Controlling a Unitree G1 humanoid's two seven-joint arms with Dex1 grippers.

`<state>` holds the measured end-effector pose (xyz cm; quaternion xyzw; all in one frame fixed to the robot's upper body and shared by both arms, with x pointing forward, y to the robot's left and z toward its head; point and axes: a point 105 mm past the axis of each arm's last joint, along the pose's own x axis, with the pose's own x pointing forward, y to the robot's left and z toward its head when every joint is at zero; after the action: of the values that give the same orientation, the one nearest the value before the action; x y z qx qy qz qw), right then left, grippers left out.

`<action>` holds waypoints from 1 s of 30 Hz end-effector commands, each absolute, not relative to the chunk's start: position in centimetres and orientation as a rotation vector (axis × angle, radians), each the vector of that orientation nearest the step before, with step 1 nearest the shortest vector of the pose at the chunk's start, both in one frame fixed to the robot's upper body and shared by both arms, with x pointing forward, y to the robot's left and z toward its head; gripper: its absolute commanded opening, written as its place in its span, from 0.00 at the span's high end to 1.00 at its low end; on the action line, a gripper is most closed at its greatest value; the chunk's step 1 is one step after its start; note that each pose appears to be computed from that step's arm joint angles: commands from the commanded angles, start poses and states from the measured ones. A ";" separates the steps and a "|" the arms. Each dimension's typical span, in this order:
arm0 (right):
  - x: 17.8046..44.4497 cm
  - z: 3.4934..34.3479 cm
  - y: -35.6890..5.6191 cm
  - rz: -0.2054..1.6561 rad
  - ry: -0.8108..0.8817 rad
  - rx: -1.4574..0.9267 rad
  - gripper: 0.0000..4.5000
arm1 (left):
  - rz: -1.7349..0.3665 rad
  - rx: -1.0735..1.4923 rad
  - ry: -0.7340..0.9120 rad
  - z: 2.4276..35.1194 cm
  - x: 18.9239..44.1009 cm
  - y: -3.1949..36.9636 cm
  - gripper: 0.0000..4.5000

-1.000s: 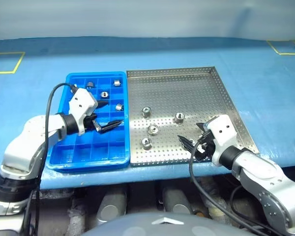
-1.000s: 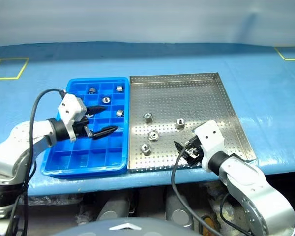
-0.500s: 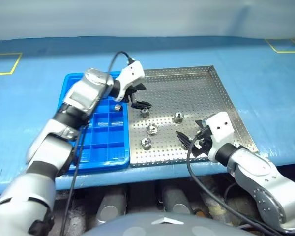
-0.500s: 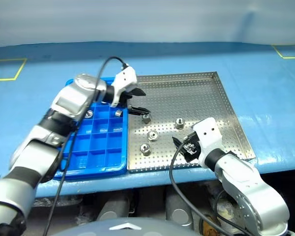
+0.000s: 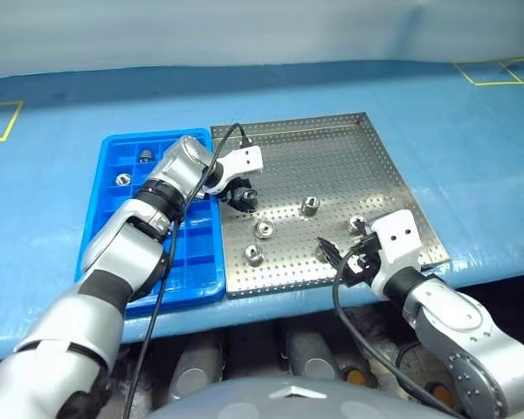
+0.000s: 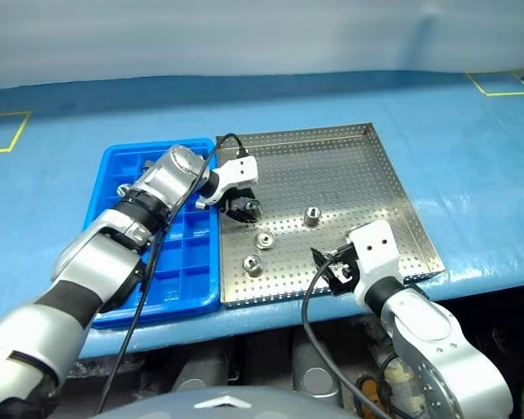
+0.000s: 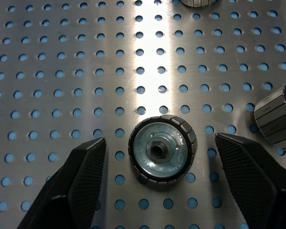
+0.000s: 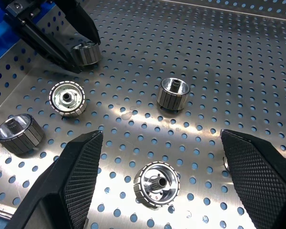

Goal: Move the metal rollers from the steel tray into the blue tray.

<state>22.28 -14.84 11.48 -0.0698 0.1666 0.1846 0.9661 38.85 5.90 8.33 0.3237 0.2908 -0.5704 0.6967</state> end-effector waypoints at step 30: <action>27.2 15.4 -2.8 0.872 0.135 -0.119 0.07 | -0.267 0.434 0.286 16.6 31.2 25.6 0.60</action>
<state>27.23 -3.42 14.58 -0.0570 0.0883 0.4062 0.9077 31.41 25.11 14.96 0.1978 0.1666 -0.1663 0.9516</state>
